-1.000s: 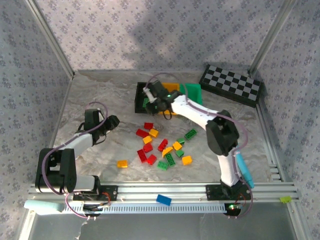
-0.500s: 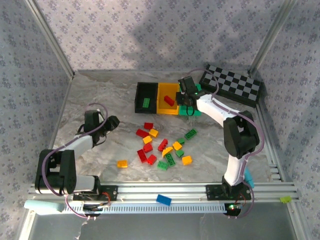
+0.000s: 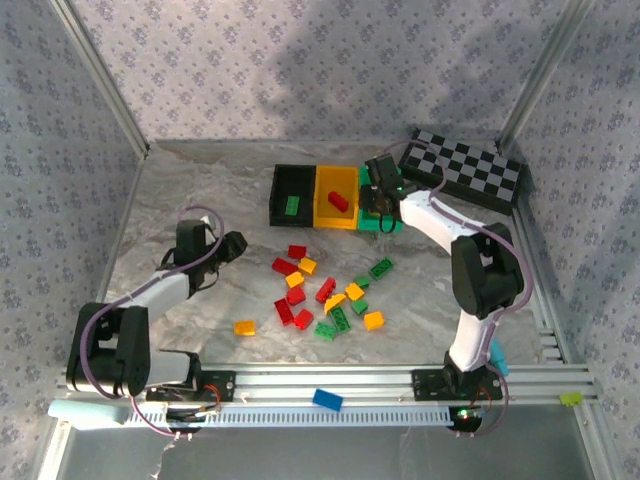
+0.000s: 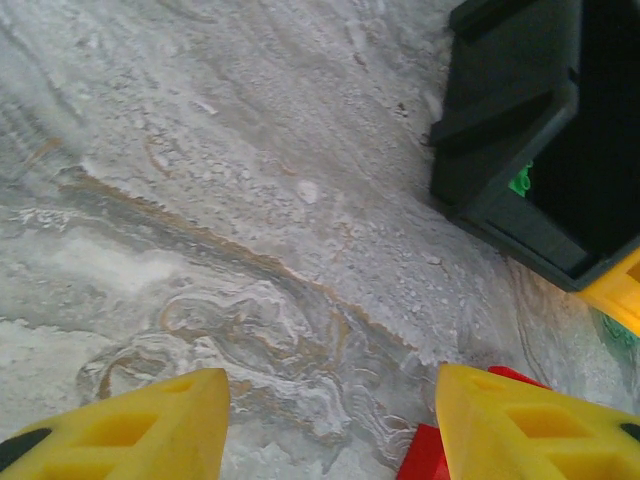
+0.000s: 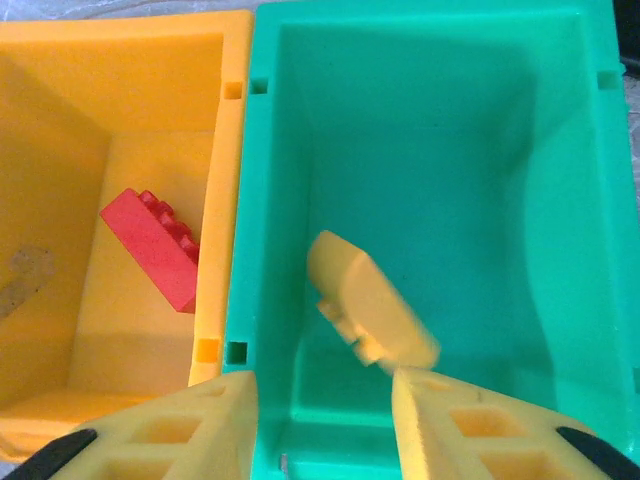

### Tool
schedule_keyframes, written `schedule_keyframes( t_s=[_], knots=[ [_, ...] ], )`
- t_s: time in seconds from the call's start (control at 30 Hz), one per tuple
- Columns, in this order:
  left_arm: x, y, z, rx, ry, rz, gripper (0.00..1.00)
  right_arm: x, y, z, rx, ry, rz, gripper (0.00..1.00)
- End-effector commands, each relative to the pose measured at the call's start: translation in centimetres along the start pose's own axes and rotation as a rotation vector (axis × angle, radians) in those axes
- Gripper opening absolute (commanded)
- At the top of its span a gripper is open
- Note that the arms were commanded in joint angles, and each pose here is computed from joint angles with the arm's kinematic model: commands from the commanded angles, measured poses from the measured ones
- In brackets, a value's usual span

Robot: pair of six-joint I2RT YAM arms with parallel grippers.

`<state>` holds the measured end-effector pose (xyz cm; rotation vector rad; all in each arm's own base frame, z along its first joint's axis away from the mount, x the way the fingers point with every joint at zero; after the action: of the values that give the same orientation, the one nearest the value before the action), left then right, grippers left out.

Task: Sort the legos into containers by color
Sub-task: Place the lego in the container, then pick up the lego from the center of the table.

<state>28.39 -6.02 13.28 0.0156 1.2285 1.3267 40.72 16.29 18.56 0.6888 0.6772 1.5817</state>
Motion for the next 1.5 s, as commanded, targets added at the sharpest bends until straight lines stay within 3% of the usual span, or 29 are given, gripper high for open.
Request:
schedule_keyframes(
  t_s=[0.0, 0.23, 0.53, 0.7, 0.9, 1.2, 1.47],
  knots=[
    [-1.3, 0.7, 0.7, -0.049, -0.064, -0.027, 0.57, -0.2, 1.8, 0.4, -0.028, 0.010, -0.011, 0.42],
    [-3.8, 0.8, -0.3, -0.024, -0.185, -0.096, 0.57, -1.0, 3.4, -1.4, -0.027, 0.026, -0.016, 0.42],
    [-10.2, -1.4, -4.3, 0.131, -0.504, -0.201, 0.56, -3.5, 4.2, -4.0, -0.032, -0.012, -0.026, 0.42],
    [-15.6, -3.1, -9.1, 0.308, -0.714, -0.257, 0.56, -6.1, 4.6, -5.2, -0.032, -0.066, -0.011, 0.43],
    [-21.3, -5.3, -15.7, 0.429, -1.005, -0.178, 0.56, -9.4, 5.5, -6.5, -0.047, -0.109, -0.022, 0.42],
    [-24.9, -8.7, -20.8, 0.651, -1.120, -0.183, 0.56, -12.2, 5.7, -9.2, -0.073, -0.210, -0.031, 0.42],
    [-25.7, -10.6, -23.9, 0.712, -1.210, -0.069, 0.57, -11.0, 5.9, -10.6, -0.158, -0.150, -0.060, 0.42]
  ],
)
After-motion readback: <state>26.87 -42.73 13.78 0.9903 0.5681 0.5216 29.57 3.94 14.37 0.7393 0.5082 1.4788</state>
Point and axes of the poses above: each hand's point on the last joint's axis, 136 mm out from that joint toward the fingers, its own y axis back along the fingers, its own x axis along the line the jaws close on, z = x × y, the point moved 8 cm from there along y, back along the fingers, and after that the axes turned 7 degrees about y, right-handed, at the moved point
